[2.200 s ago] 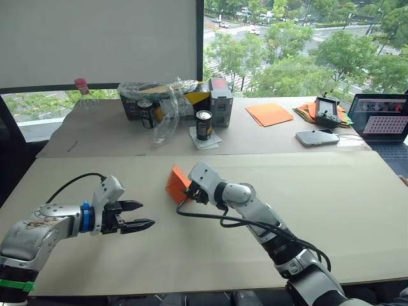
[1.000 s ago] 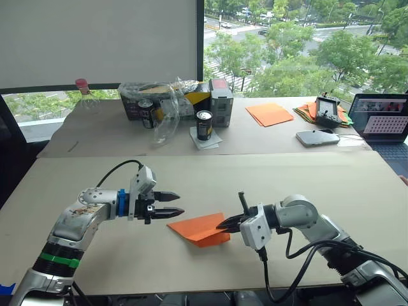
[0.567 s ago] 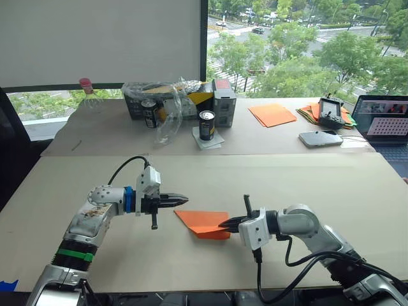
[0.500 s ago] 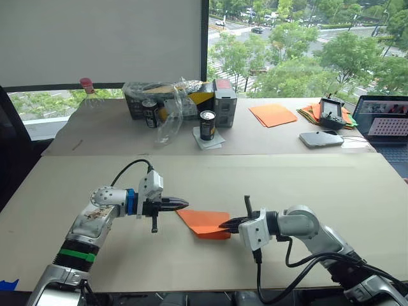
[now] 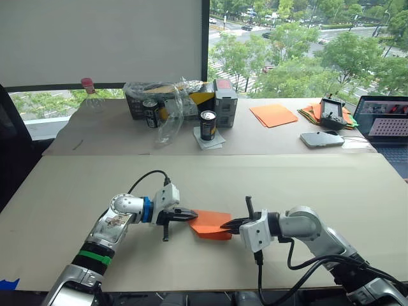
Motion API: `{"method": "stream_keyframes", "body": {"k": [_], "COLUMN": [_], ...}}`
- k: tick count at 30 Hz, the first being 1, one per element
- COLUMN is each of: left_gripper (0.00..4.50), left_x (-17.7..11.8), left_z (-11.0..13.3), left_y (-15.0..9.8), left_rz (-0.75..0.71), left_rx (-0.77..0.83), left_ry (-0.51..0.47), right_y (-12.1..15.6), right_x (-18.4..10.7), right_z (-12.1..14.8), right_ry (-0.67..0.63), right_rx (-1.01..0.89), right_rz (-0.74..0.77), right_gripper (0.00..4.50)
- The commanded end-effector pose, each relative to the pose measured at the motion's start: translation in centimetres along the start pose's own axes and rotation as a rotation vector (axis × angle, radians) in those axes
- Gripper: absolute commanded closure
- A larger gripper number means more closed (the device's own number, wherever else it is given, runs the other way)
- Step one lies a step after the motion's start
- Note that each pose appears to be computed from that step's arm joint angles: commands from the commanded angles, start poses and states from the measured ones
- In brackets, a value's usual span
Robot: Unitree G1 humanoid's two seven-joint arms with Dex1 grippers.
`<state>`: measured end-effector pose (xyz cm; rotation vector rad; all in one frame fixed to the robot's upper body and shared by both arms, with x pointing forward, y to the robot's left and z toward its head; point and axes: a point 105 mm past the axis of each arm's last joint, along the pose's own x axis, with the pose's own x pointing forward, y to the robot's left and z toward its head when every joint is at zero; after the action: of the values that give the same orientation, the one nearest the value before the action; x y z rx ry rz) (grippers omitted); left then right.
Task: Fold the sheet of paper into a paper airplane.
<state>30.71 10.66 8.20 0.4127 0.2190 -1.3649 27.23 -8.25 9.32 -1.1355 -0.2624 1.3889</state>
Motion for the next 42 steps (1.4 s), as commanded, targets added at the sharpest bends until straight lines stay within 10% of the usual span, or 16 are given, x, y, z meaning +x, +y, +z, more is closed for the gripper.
{"method": "stream_keyframes", "body": {"k": [1, 9, 16, 31, 38, 42], "left_gripper": [4.47, 4.47, 4.5, 4.5, 4.5, 4.5], "left_x": [0.2, 0.3, 0.0, 0.6, 0.0, 0.4], "left_z": [-0.7, -1.2, -1.3, -1.4, -2.1, -2.1], "left_y": [-0.5, -0.6, 0.1, 1.5, 1.1, 0.8], "left_rz": [-0.016, -0.021, -0.023, -0.054, -0.06, -0.062], "left_rx": [0.02, 0.009, 0.015, 0.049, 0.043, 0.046], "left_ry": [0.037, 0.044, 0.041, 0.04, 0.049, 0.042], "right_y": [-1.2, -0.9, -0.5, -0.4, -0.1, -0.2], "right_x": [-0.8, -0.9, -2.0, -2.0, -2.5, -2.3], "right_z": [0.5, 1.2, 1.2, 1.0, 0.6, 0.2], "right_ry": [-0.013, -0.057, -0.043, -0.032, -0.082, -0.109], "right_rx": [-0.029, 0.033, 0.129, 0.217, 0.412, 0.597], "right_rz": [-0.032, -0.04, -0.075, -0.132, -0.129, -0.115], "right_gripper": [4.5, 4.5, 2.25, 2.25, 4.46, 4.46]}}
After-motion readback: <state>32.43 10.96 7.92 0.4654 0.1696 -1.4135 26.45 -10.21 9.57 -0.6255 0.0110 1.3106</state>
